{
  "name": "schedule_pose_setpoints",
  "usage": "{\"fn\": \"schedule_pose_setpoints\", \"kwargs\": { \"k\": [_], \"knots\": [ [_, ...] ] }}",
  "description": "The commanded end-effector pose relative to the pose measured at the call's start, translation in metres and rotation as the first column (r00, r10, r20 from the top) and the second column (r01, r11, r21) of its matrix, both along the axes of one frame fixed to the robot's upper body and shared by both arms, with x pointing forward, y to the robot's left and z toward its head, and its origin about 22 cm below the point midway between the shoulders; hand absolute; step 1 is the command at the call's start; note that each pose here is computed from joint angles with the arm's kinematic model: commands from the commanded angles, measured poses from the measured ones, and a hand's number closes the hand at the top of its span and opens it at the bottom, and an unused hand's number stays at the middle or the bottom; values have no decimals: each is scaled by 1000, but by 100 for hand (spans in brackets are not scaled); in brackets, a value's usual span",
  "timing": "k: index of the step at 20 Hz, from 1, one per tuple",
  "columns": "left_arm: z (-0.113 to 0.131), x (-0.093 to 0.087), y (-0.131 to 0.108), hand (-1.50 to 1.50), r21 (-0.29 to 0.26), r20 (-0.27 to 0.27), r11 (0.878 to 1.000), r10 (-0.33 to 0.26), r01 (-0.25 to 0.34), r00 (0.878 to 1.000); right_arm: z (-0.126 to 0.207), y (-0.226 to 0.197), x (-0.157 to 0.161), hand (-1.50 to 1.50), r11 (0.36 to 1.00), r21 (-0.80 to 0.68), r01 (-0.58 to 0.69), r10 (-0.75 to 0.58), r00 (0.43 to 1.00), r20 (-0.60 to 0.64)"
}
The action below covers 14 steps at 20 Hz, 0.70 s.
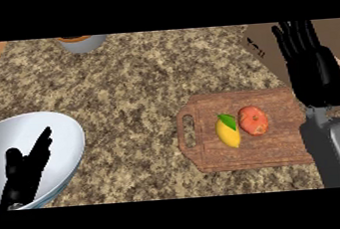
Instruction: Pick the squash from the cutting board and place it in the cardboard box
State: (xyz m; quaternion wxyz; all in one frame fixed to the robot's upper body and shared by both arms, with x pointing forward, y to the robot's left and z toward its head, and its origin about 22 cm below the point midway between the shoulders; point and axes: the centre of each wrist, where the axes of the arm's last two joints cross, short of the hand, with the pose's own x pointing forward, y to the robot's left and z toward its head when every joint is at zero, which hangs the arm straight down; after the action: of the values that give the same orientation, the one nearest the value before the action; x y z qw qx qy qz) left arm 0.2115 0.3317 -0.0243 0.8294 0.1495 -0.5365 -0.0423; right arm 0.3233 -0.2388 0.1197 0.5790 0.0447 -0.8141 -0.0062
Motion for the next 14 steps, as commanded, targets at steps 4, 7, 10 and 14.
{"fn": "schedule_pose_setpoints", "kwargs": {
  "k": [4,7,10,14],
  "knots": [
    [7,35,-31,0,-25,176,997,73,-70,982,-11,-42,-28,150,961,-266,79,-70,997,45],
    [23,36,-17,0,-40,202,998,57,-50,978,11,-90,-31,150,639,-763,100,-77,995,66],
    [5,36,-30,0,-73,230,993,106,-92,967,-73,-99,-66,150,734,-595,329,-404,915,7],
    [11,49,-37,0,-90,241,994,87,-67,966,-77,-99,-96,-150,627,-666,405,-390,903,181]
  ]
}}
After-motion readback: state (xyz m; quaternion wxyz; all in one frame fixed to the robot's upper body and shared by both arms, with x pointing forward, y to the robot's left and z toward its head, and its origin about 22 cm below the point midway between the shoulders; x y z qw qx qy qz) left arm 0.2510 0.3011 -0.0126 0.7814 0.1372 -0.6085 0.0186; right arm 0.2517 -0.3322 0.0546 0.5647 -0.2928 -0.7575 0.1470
